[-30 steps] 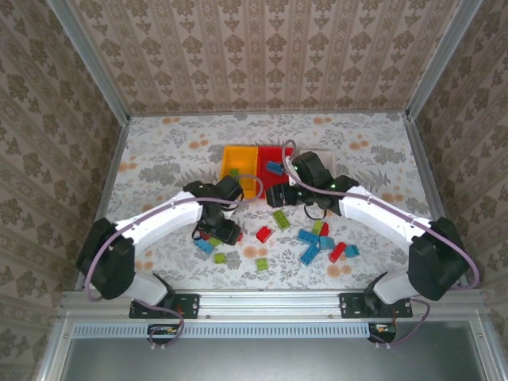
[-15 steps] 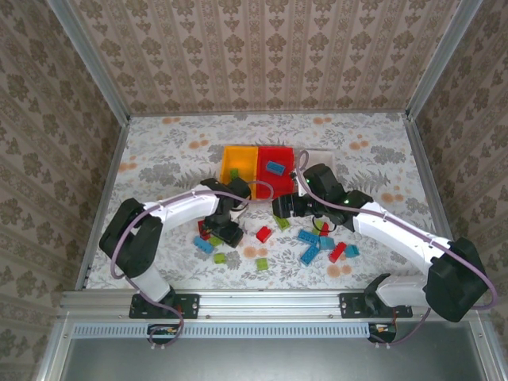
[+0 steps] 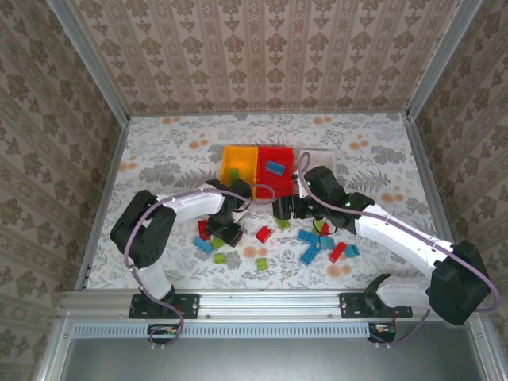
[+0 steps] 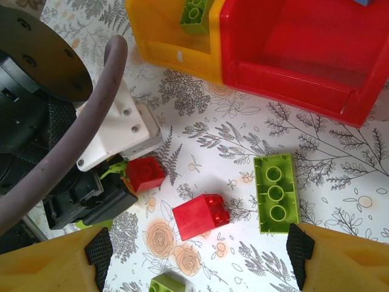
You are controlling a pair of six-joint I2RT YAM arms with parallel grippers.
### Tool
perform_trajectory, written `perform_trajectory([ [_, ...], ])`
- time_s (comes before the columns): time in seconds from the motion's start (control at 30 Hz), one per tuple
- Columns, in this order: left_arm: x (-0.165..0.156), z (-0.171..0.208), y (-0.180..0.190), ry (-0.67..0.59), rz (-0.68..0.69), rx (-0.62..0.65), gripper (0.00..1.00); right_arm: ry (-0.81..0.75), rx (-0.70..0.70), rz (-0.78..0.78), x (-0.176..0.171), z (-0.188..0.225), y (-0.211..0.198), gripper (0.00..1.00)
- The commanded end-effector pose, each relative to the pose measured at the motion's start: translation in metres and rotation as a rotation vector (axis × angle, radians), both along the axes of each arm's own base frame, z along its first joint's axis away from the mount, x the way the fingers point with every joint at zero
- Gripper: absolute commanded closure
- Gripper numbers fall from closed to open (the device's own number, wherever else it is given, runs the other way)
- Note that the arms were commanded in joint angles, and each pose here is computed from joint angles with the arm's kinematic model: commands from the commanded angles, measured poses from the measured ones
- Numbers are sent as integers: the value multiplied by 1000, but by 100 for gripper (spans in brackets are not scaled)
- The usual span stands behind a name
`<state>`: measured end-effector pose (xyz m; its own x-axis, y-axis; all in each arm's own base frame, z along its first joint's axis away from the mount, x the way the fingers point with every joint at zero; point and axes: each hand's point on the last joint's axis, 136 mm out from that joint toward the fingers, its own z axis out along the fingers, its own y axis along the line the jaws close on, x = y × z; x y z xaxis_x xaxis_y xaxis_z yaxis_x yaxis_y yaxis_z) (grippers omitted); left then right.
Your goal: Sort the legos into containers by color
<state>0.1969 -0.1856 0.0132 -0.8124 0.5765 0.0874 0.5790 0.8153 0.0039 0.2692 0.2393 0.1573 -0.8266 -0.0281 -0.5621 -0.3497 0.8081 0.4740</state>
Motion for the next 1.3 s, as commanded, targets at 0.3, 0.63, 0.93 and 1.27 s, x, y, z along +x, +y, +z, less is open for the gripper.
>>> perform_trajectory([
  [0.3, 11, 17, 13, -103, 56, 30, 66, -20, 27, -17, -3, 9, -2, 22],
  [0.63, 78, 114, -6, -278, 223, -198, 67, -113, 108, -31, 16, 45, 11, 22],
  [0.93, 183, 130, -55, -332, 399, -430, 67, -159, 193, -109, 37, 59, 11, 22],
  [1.27, 220, 90, -72, -268, 482, -437, 53, -153, 167, -130, 36, 58, 2, 21],
])
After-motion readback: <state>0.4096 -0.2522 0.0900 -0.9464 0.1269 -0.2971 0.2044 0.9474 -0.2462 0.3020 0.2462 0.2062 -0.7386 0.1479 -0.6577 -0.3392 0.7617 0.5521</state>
